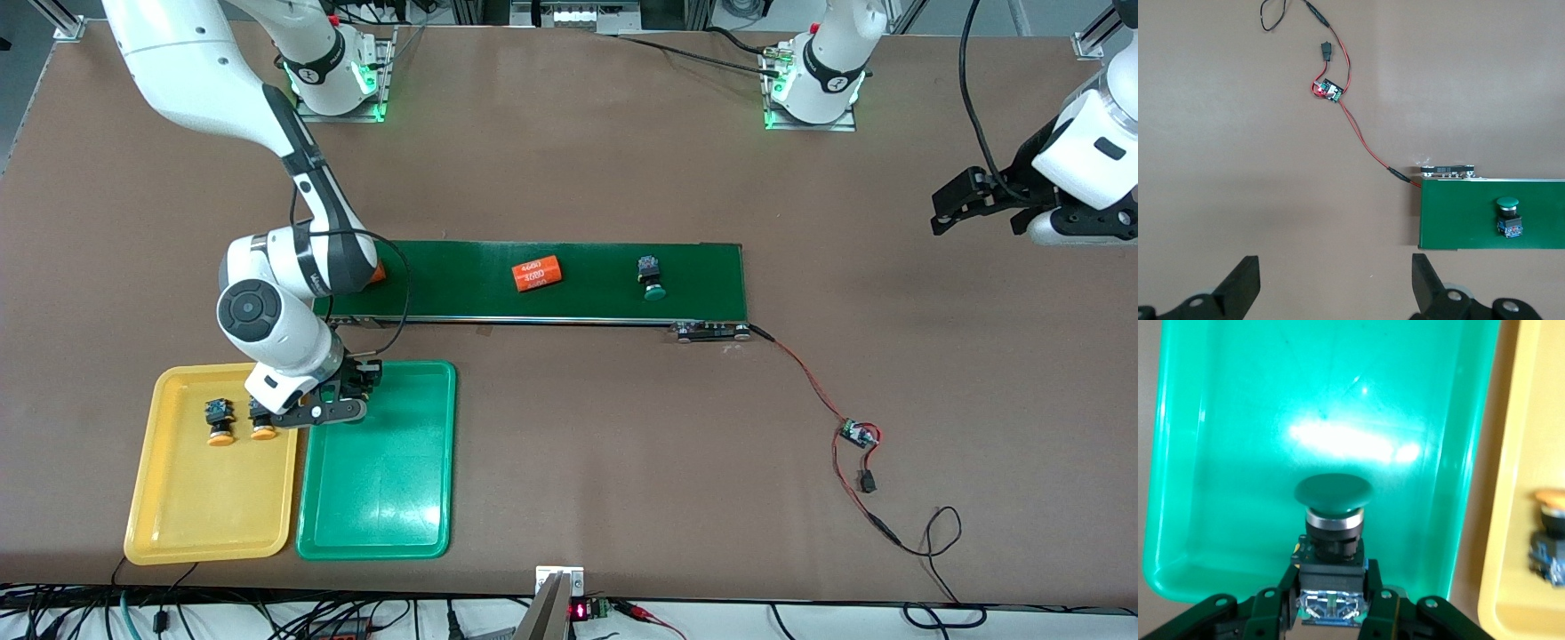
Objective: Sort buttons by color to trays
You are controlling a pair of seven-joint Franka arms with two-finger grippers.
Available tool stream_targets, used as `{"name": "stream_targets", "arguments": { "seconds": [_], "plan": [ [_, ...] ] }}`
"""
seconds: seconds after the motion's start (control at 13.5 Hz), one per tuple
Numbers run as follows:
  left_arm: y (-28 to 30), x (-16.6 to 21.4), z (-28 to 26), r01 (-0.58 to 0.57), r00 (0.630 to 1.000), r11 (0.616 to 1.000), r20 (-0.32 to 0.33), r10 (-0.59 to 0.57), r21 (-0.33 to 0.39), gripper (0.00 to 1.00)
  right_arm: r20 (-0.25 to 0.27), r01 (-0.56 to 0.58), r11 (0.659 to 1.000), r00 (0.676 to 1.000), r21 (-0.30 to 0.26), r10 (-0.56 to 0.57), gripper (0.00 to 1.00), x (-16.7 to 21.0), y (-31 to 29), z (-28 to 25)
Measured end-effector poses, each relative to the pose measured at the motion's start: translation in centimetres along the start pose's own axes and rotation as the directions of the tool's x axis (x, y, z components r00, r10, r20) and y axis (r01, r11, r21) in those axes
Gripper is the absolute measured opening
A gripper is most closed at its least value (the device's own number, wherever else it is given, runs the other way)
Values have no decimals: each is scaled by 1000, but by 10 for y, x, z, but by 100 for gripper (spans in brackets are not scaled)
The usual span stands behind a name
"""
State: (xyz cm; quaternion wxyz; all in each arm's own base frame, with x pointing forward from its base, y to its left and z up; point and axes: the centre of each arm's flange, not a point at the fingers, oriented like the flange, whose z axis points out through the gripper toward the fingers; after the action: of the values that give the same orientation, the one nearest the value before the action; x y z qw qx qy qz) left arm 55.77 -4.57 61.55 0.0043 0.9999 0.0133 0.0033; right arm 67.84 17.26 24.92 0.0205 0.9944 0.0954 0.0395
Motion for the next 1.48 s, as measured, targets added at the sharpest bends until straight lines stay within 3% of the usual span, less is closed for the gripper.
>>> {"name": "stream_targets", "arguments": {
  "seconds": [0.59, 0.74, 1.03, 1.18, 1.48],
  "plan": [
    [-6, 0, 5, 7, 1000, 1000, 30, -7, 10, 100, -5, 79, 997, 997, -11, -79, 41, 0, 29, 50],
    [-6, 1, 7, 5, 999, 1000, 34, -6, 10, 100, -12, 44, 999, 999, 18, -43, 56, 2, 30, 51],
    [-6, 2, 7, -13, 999, 998, 30, 11, 53, 100, -35, -32, 995, 999, 92, 35, 98, 12, 28, 29],
    [-5, 2, 7, -16, 999, 998, 29, 15, 57, 100, -15, -35, 994, 999, 99, 37, 100, 13, 29, 9],
    [-5, 2, 7, -16, 999, 998, 29, 15, 57, 100, 79, -96, 990, 993, 107, 87, 100, 5, 32, -56]
  ]
}}
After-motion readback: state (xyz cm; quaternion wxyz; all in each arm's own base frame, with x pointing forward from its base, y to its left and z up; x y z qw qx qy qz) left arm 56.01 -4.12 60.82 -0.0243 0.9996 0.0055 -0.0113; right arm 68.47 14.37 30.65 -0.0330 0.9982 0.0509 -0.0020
